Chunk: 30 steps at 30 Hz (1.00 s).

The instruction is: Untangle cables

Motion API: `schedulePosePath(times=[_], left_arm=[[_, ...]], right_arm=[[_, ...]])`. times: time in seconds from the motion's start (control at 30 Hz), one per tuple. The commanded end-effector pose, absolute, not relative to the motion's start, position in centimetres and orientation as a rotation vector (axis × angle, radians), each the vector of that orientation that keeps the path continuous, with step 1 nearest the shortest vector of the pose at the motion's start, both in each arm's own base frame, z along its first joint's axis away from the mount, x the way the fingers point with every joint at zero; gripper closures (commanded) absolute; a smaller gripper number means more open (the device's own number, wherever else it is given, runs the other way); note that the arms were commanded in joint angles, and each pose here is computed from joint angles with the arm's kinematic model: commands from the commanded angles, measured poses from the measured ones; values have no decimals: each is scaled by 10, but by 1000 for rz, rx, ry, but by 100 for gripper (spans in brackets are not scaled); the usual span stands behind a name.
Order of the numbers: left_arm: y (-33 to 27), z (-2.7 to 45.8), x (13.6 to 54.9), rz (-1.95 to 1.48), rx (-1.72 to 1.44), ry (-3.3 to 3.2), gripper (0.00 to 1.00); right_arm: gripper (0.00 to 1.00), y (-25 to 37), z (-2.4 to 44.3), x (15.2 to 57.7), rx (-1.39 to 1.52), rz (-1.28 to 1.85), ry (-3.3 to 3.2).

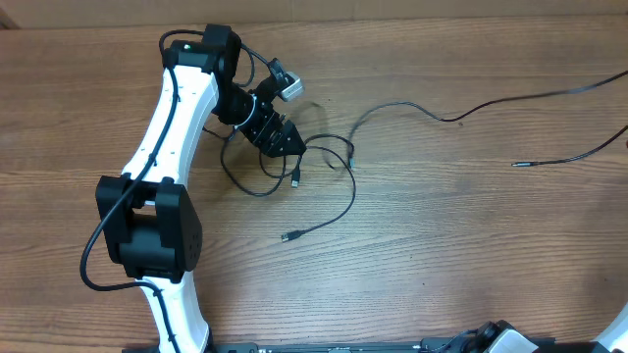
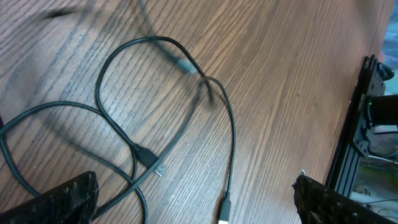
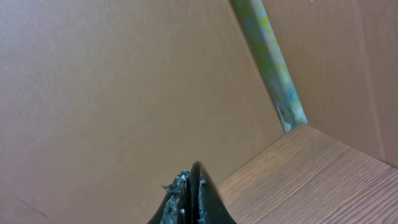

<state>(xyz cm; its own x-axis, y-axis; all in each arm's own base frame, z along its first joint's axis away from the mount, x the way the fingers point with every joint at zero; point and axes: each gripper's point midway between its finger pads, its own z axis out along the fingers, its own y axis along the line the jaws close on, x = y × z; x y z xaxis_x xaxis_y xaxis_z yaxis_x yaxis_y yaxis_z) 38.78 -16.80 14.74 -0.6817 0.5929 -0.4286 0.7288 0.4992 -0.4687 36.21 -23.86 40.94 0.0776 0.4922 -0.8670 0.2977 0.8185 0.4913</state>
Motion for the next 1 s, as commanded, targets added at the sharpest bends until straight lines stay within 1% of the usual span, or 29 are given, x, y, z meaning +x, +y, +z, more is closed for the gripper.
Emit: schedulePosePath(times=[0.0,0.07,0.23,0.37,0.5,0.57,0.6,0.73,0.83,0.97], left_arm=[[-154,136,393,-855,1096,2611,0],[-146,131,394,-783,1067,2671,0],[-141,128,396,-733,1075,2684,0],[-142,128,401,-723,1076,2664,0],[-142,128,402,-719,1076,2661,0],[-142,128,402,-719,1076,2661,0],[-142,128,402,-719,1076,2661,0],[-142,128,402,-719,1076,2661,0],[-142,128,402,-719,1076,2661,0],[-142,128,402,-715,1077,2662,0]], right_arm=[[96,-240,428,360,632,117,1486],[96,-249,433,357,660,65,1453],[96,-265,448,350,685,-25,1371],[96,-267,465,351,641,-48,1307],[96,-268,492,347,592,-74,1205],[96,-268,506,342,609,-45,1133],[96,-272,513,337,664,19,1063],[96,-280,526,325,753,144,930],[96,-289,528,317,833,217,849],[96,-298,523,312,957,389,757]])
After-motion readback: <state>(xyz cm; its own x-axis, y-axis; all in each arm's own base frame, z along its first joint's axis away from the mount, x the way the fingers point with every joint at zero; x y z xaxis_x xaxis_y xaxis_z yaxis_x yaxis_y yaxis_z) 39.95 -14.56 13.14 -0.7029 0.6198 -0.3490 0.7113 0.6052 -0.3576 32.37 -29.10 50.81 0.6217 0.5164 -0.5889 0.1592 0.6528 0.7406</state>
